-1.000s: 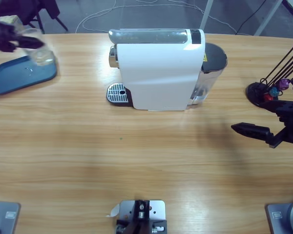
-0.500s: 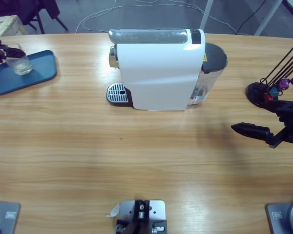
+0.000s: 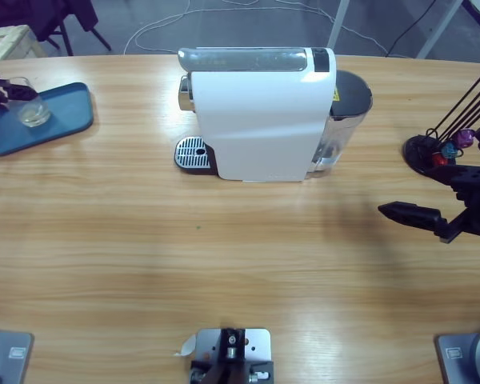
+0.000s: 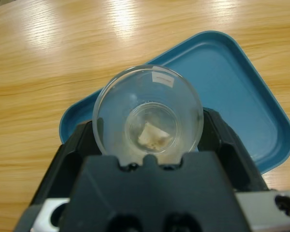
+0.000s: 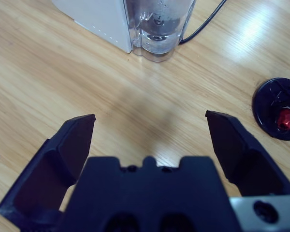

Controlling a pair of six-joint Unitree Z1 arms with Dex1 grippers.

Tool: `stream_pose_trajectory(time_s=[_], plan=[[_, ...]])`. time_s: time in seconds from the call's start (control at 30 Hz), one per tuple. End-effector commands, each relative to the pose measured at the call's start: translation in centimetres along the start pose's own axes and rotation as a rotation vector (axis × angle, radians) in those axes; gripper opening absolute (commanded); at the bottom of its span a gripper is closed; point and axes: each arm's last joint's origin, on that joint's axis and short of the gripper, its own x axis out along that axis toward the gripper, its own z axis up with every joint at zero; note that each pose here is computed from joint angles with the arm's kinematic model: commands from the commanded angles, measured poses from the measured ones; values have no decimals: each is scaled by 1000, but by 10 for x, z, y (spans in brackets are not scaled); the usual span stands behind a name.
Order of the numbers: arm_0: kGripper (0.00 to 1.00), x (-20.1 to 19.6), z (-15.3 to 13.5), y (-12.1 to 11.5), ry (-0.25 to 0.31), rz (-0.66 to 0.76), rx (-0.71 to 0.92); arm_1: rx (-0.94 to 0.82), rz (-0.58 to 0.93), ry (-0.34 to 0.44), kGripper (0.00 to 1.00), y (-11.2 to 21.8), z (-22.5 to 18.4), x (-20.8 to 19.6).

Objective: Pour coffee

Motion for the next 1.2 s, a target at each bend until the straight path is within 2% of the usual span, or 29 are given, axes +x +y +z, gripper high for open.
stream_pose_trajectory(time_s=[0.03,0.07,0.23,0.3,0.57,0.7,0.9,1.07,1.2], plan=[[1000,-17,-23,-4,37,3,-15,-10,11,37,987,2,-1,6],[1000,-30,-20,-4,9,13,-14,-10,10,32,987,2,-2,4],[1000,-111,2,-7,-199,52,1,-9,7,12,987,1,-4,-1],[1000,-137,3,-16,-240,38,12,-8,6,7,991,1,-4,-2],[998,-223,-38,-72,-156,-241,50,-27,16,-25,996,1,-8,-8],[998,-242,-66,-93,-93,-435,113,-46,34,-32,996,1,-8,-10],[996,-270,-95,-114,-63,-624,246,-46,29,-44,996,1,-10,-13],[1000,-275,-119,-112,-79,-675,258,-42,-3,-63,1000,-1,-12,-17],[1000,-276,-142,-109,-139,-680,254,-43,6,-60,1000,-1,-12,-16]])
